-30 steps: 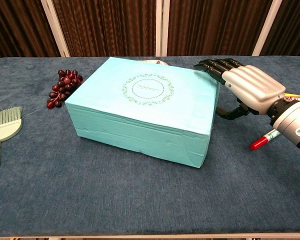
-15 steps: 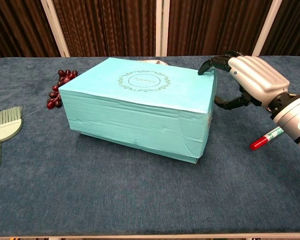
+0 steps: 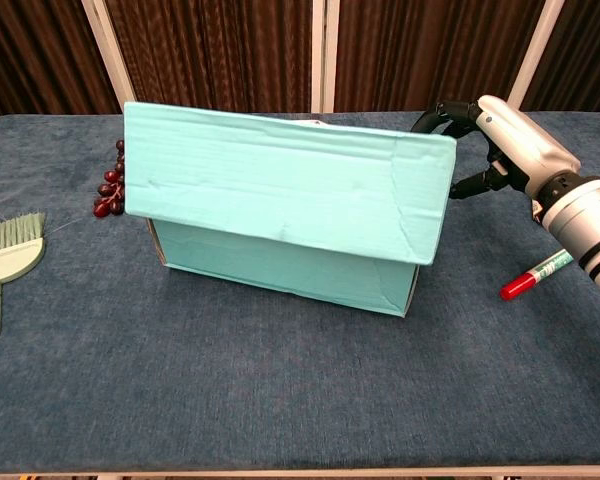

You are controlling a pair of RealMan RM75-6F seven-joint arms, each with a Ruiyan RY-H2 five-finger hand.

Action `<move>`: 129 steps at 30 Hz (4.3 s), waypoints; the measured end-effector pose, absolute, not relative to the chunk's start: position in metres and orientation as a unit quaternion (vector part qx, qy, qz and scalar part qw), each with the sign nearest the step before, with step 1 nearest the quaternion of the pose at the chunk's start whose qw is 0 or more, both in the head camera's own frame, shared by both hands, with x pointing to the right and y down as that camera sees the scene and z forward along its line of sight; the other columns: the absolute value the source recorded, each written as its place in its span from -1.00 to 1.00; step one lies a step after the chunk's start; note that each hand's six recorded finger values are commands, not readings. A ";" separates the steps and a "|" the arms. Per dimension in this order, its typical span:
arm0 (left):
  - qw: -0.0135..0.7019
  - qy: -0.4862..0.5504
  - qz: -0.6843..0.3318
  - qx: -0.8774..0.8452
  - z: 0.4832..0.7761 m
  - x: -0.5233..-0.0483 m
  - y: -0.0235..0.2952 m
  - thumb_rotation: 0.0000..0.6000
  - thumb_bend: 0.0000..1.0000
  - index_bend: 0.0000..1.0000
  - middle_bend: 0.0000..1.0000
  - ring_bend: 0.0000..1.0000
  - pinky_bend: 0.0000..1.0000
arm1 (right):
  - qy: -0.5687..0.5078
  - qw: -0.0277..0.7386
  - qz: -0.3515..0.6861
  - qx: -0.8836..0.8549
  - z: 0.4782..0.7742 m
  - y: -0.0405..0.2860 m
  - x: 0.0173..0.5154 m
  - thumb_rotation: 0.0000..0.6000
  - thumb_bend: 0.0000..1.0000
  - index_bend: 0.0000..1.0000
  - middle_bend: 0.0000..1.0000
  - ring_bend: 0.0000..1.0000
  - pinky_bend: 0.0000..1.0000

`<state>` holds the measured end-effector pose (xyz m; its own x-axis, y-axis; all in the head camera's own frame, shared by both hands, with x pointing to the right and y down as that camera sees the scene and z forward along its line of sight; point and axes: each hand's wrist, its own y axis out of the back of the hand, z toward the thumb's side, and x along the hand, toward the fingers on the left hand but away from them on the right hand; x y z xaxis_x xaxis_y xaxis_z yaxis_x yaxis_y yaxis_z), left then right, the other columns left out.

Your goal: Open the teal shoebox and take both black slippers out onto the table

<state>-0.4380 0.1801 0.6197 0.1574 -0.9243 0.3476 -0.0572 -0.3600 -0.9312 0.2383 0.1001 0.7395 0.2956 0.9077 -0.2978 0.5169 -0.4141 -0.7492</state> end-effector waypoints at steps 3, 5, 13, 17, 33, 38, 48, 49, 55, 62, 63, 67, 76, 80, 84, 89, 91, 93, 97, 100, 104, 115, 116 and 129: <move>0.415 0.386 -0.522 -0.637 0.619 -0.437 0.179 1.00 -0.62 -0.82 -0.76 -0.94 -0.44 | -0.493 0.211 0.356 -0.765 0.739 0.094 0.235 1.00 -0.53 0.04 0.03 -0.29 -0.45; 0.415 0.387 -0.522 -0.637 0.619 -0.438 0.178 1.00 -0.62 -0.82 -0.76 -0.94 -0.44 | -0.508 0.170 0.350 -0.769 0.736 0.090 0.233 1.00 -0.53 0.07 0.06 -0.26 -0.42; 0.413 0.388 -0.523 -0.638 0.619 -0.440 0.178 1.00 -0.62 -0.82 -0.76 -0.94 -0.44 | -0.541 0.041 0.334 -0.771 0.718 0.072 0.233 1.00 -0.53 0.14 0.11 -0.21 -0.36; 0.412 0.386 -0.522 -0.639 0.620 -0.439 0.178 1.00 -0.62 -0.82 -0.76 -0.94 -0.44 | -0.553 -0.013 0.334 -0.763 0.714 0.065 0.239 1.00 -0.53 0.19 0.15 -0.17 -0.29; 0.411 0.385 -0.522 -0.641 0.622 -0.439 0.177 1.00 -0.62 -0.82 -0.76 -0.94 -0.44 | -0.588 -0.229 0.307 -0.712 0.715 0.048 0.261 1.00 -0.89 -0.98 -0.71 -0.98 -0.96; 0.411 0.387 -0.521 -0.640 0.621 -0.440 0.177 1.00 -0.62 -0.82 -0.76 -0.94 -0.44 | -0.597 -0.166 0.299 -0.725 0.702 0.038 0.266 1.00 -1.00 -1.00 -1.00 -1.00 -1.00; 0.412 0.388 -0.517 -0.642 0.619 -0.439 0.178 1.00 -0.62 -0.82 -0.76 -0.94 -0.44 | -0.661 0.087 0.294 -0.685 0.649 0.025 0.305 1.00 -1.00 -1.00 -1.00 -1.00 -1.00; 0.413 0.388 -0.516 -0.642 0.619 -0.439 0.178 1.00 -0.62 -0.82 -0.76 -0.94 -0.44 | -0.662 0.111 0.292 -0.681 0.643 0.027 0.306 1.00 -1.00 -1.00 -1.00 -1.00 -1.00; 0.417 0.390 -0.511 -0.643 0.616 -0.435 0.177 1.00 -0.62 -0.82 -0.76 -0.94 -0.44 | -0.615 0.192 0.305 -0.701 0.635 0.045 0.291 1.00 -0.95 -1.00 -0.89 -1.00 -1.00; 0.416 0.390 -0.516 -0.639 0.614 -0.439 0.178 1.00 -0.62 -0.82 -0.76 -0.94 -0.44 | -0.545 0.184 0.318 -0.753 0.648 0.047 0.244 1.00 -0.81 -0.95 -0.65 -0.98 -0.84; 0.416 0.390 -0.516 -0.639 0.614 -0.440 0.178 1.00 -0.62 -0.82 -0.76 -0.94 -0.44 | -0.537 0.188 0.319 -0.758 0.649 0.047 0.238 1.00 -0.80 -0.92 -0.64 -0.98 -0.80; 0.415 0.392 -0.516 -0.639 0.614 -0.441 0.177 1.00 -0.62 -0.81 -0.76 -0.94 -0.44 | -0.496 0.199 0.334 -0.776 0.658 0.045 0.212 1.00 -0.80 -0.87 -0.63 -0.94 -0.75; 0.413 0.396 -0.516 -0.637 0.613 -0.445 0.177 1.00 -0.62 -0.81 -0.76 -0.94 -0.44 | -0.413 0.194 0.366 -0.811 0.678 0.042 0.149 1.00 -0.77 -0.85 -0.61 -0.93 -0.75; 0.413 0.399 -0.517 -0.634 0.611 -0.449 0.176 1.00 -0.62 -0.82 -0.76 -0.94 -0.44 | -0.397 0.193 0.367 -0.819 0.684 0.042 0.123 1.00 -0.77 -0.85 -0.62 -0.93 -0.76; 0.410 0.403 -0.517 -0.634 0.612 -0.451 0.175 1.00 -0.62 -0.81 -0.76 -0.94 -0.44 | -0.387 0.190 0.373 -0.822 0.692 0.041 0.105 1.00 -0.77 -0.85 -0.61 -0.93 -0.76; 0.409 0.406 -0.517 -0.633 0.611 -0.455 0.174 1.00 -0.62 -0.82 -0.76 -0.94 -0.44 | -0.376 0.184 0.379 -0.825 0.703 0.045 0.080 1.00 -0.77 -0.85 -0.62 -0.93 -0.76; 0.409 0.408 -0.517 -0.631 0.610 -0.456 0.174 1.00 -0.62 -0.82 -0.76 -0.94 -0.44 | -0.372 0.181 0.380 -0.827 0.708 0.047 0.072 1.00 -0.77 -0.85 -0.62 -0.93 -0.77; 0.410 0.410 -0.517 -0.630 0.609 -0.459 0.173 1.00 -0.62 -0.82 -0.76 -0.94 -0.44 | -0.368 0.178 0.382 -0.829 0.712 0.050 0.063 1.00 -0.77 -0.85 -0.62 -0.93 -0.78; 0.407 0.414 -0.517 -0.629 0.608 -0.463 0.174 1.00 -0.62 -0.81 -0.76 -0.94 -0.44 | -0.362 0.181 0.385 -0.830 0.717 0.054 0.053 1.00 -0.76 -0.85 -0.62 -0.93 -0.79; 0.406 0.416 -0.519 -0.627 0.607 -0.466 0.175 1.00 -0.62 -0.81 -0.76 -0.94 -0.44 | -0.361 0.184 0.388 -0.828 0.720 0.054 0.049 1.00 -0.75 -0.85 -0.62 -0.93 -0.79; 0.404 0.422 -0.519 -0.624 0.605 -0.471 0.175 1.00 -0.62 -0.81 -0.76 -0.94 -0.44 | -0.359 0.189 0.391 -0.826 0.722 0.052 0.044 1.00 -0.75 -0.85 -0.62 -0.93 -0.79; 0.404 0.432 -0.519 -0.618 0.601 -0.481 0.175 1.00 -0.62 -0.81 -0.76 -0.94 -0.44 | -0.346 0.195 0.403 -0.825 0.733 0.056 0.032 1.00 -0.75 -0.85 -0.62 -0.93 -0.79; 0.403 0.432 -0.519 -0.618 0.601 -0.482 0.175 1.00 -0.62 -0.81 -0.76 -0.94 -0.44 | -0.345 0.198 0.403 -0.825 0.733 0.057 0.031 1.00 -0.75 -0.85 -0.62 -0.93 -0.79; 0.401 0.433 -0.519 -0.619 0.604 -0.483 0.175 1.00 -0.62 -0.82 -0.76 -0.94 -0.44 | -0.338 0.214 0.420 -0.815 0.741 0.054 0.032 1.00 -0.69 -0.78 -0.56 -0.87 -0.72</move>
<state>-0.4826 0.1745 0.6042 0.0873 -0.9513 0.2955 -0.1195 -0.3045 -0.9450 0.0315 0.0540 0.7415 0.4191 0.7304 -0.5393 0.3708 -0.6799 -0.6327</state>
